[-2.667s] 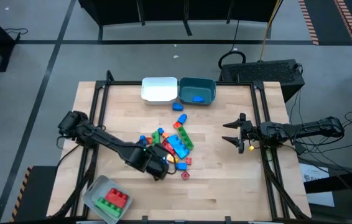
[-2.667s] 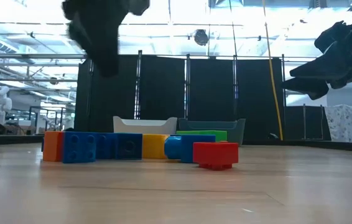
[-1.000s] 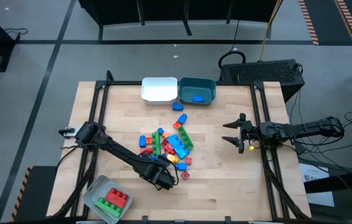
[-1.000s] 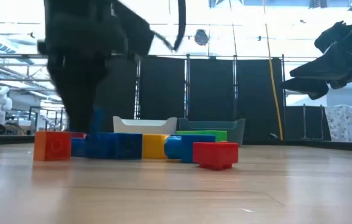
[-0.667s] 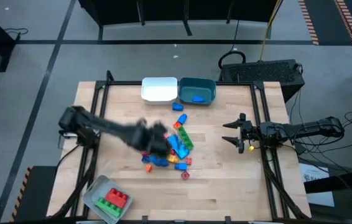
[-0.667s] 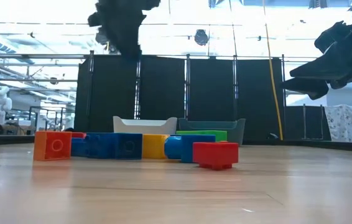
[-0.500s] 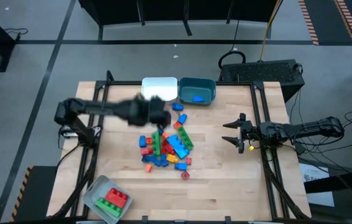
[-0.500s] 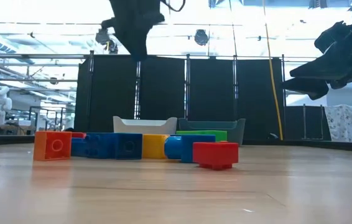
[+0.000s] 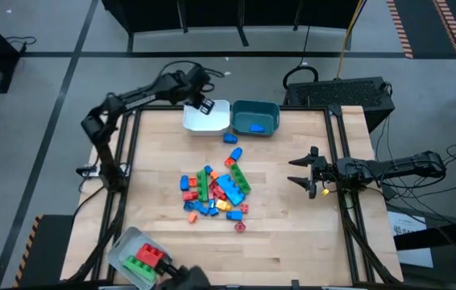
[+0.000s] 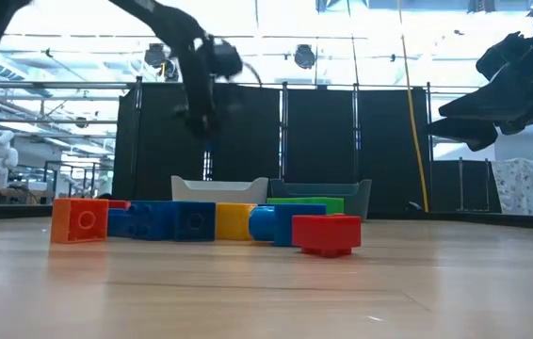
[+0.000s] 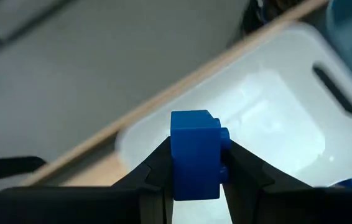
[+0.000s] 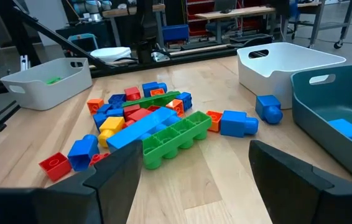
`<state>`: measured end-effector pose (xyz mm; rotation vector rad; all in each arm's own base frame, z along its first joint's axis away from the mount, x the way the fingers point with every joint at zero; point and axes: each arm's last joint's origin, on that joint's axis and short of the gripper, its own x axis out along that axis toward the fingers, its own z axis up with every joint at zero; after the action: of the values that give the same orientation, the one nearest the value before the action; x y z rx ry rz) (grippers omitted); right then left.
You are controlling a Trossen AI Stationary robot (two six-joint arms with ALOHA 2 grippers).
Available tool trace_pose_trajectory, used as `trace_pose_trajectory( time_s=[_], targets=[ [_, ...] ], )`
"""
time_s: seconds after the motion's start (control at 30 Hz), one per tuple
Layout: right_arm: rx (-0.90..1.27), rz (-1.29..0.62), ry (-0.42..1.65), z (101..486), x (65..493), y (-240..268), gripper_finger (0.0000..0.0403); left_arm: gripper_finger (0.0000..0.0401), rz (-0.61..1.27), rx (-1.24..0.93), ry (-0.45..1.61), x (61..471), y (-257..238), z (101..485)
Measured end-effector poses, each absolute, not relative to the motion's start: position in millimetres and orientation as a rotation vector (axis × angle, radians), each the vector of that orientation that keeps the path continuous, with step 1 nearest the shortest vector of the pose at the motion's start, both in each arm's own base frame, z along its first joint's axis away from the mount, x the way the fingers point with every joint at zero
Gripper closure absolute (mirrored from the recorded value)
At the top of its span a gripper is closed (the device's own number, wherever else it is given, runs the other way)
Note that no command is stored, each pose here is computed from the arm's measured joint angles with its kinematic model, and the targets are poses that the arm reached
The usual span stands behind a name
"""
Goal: Sort blocks by size
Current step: Put the blue cube 4 stud game piece into the white bin
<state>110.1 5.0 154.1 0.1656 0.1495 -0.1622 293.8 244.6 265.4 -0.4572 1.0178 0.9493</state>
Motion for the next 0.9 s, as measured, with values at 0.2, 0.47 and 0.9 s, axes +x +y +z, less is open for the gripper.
trace_pose_trajectory(
  time_s=[0.2,0.47,0.9],
  targets=[
    [0.166,-0.162,0.149,154,110,5,0.0124,0.0304,0.884,-0.518,1.147,307,255,215],
    [0.166,-0.162,0.149,154,110,5,0.0124,0.0304,0.789,-0.468,1.166,321,239,213],
    [0.165,-0.166,0.149,154,110,5,0.0124,0.0304,0.663,-0.382,1.134,320,234,231]
  ],
)
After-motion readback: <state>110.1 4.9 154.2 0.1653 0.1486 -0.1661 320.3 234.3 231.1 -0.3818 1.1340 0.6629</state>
